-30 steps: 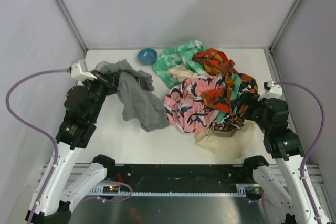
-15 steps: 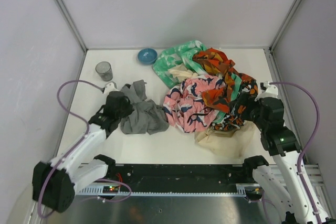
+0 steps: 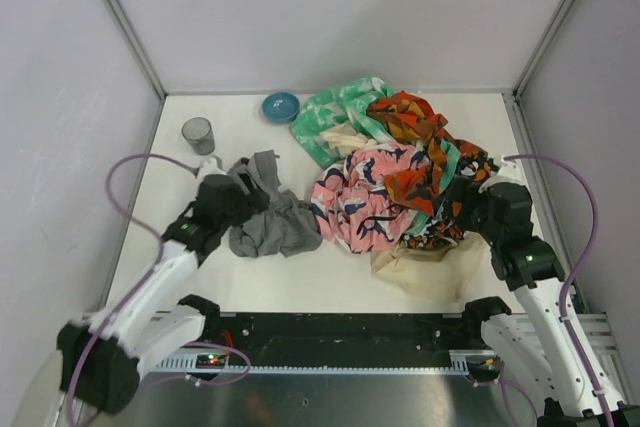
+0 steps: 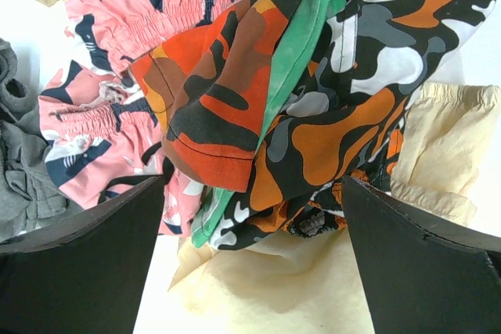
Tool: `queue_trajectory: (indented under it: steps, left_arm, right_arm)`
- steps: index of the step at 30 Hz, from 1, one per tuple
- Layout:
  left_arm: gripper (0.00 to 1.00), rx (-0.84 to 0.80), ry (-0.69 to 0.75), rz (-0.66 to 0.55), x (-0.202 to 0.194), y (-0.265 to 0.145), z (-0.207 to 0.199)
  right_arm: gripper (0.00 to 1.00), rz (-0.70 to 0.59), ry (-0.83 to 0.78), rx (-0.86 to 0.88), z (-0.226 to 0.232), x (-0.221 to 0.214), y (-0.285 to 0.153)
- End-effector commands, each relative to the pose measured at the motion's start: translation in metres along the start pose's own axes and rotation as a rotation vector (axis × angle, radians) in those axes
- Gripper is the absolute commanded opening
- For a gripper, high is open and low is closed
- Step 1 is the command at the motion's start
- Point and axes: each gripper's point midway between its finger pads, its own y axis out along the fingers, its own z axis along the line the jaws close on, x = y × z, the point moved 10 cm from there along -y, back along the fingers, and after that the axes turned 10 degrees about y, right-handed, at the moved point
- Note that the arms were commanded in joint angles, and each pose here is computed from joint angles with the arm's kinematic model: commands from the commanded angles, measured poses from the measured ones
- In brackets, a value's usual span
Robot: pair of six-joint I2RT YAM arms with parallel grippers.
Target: Pick out a specific cloth from the pile
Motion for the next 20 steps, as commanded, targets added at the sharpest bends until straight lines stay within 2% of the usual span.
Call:
queue_trajectory:
  steps: [1,4,8,14,20]
  left_arm:
    - [0.99,-0.159,-0.096,-0.353,0.057,-0.089,-0.013]
    - [1.00,-0.233,-0.124,-0.457,0.064,-0.133,-0.008]
    - [1.00,-0.337,-0.097,-0.487,0.060,-0.162,-0.006]
    - [1.00,-0.281,-0.055,-0.421,0.051,-0.159,0.001]
    - [1.00,-0.259,-0.053,-0.368,0.042,-0.150,0.004]
  right_arm:
    - [0.99,-0.055,0.007,0.037,0.005,0.007,-0.004]
    - [0.99,-0.071,0.008,0.033,0.004,0.007,-0.007]
    - [0.99,-0.114,0.016,0.026,0.003,0.010,-0.012]
    - [0.99,-0.197,0.027,0.047,0.001,0.012,-0.022]
    - [1.00,-0.215,0.020,0.067,0.000,0.010,-0.023]
